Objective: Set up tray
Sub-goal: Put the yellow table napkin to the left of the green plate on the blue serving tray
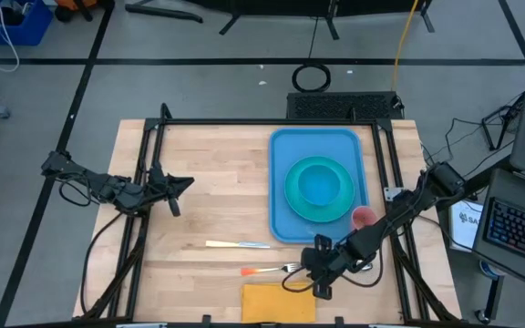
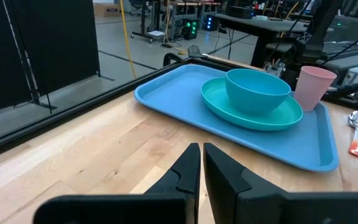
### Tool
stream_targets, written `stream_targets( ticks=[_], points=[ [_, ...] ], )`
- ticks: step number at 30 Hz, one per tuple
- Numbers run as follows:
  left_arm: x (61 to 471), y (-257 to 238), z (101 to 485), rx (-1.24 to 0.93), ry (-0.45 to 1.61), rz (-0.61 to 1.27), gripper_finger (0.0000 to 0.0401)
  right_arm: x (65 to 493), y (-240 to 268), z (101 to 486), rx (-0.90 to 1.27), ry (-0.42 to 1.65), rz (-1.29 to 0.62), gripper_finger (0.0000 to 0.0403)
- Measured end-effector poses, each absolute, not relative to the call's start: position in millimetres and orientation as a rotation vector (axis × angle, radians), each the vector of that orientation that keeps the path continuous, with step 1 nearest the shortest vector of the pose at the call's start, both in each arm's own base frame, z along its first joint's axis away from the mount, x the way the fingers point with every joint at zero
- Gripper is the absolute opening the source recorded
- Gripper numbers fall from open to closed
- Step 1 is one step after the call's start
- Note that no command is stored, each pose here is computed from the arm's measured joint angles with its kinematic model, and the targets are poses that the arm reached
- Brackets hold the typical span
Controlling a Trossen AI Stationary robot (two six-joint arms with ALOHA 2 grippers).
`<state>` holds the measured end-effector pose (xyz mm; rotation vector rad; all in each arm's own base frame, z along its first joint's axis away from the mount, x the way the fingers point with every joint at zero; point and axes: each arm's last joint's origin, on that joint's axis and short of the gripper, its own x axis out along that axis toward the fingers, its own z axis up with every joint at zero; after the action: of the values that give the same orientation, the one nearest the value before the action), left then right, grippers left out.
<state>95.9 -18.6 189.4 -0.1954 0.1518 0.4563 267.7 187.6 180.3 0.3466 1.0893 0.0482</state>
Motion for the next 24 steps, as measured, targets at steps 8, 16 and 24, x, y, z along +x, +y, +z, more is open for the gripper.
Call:
stream_targets(
  ticks=[8, 16, 24],
  points=[
    [96, -19, 189, -0.195, 0.152, 0.456, 0.0024, 276, 197, 171, 0.312, 1.024, 0.092, 0.0086],
    [96, -19, 189, -0.195, 0.152, 0.456, 0.0024, 273, 204, 154, 0.369, 1.142, 0.128, 0.0086],
    [96, -19, 189, -0.196, 0.152, 0.456, 0.0024, 270, 209, 154, 0.460, 1.174, 0.104, 0.0086]
  ],
)
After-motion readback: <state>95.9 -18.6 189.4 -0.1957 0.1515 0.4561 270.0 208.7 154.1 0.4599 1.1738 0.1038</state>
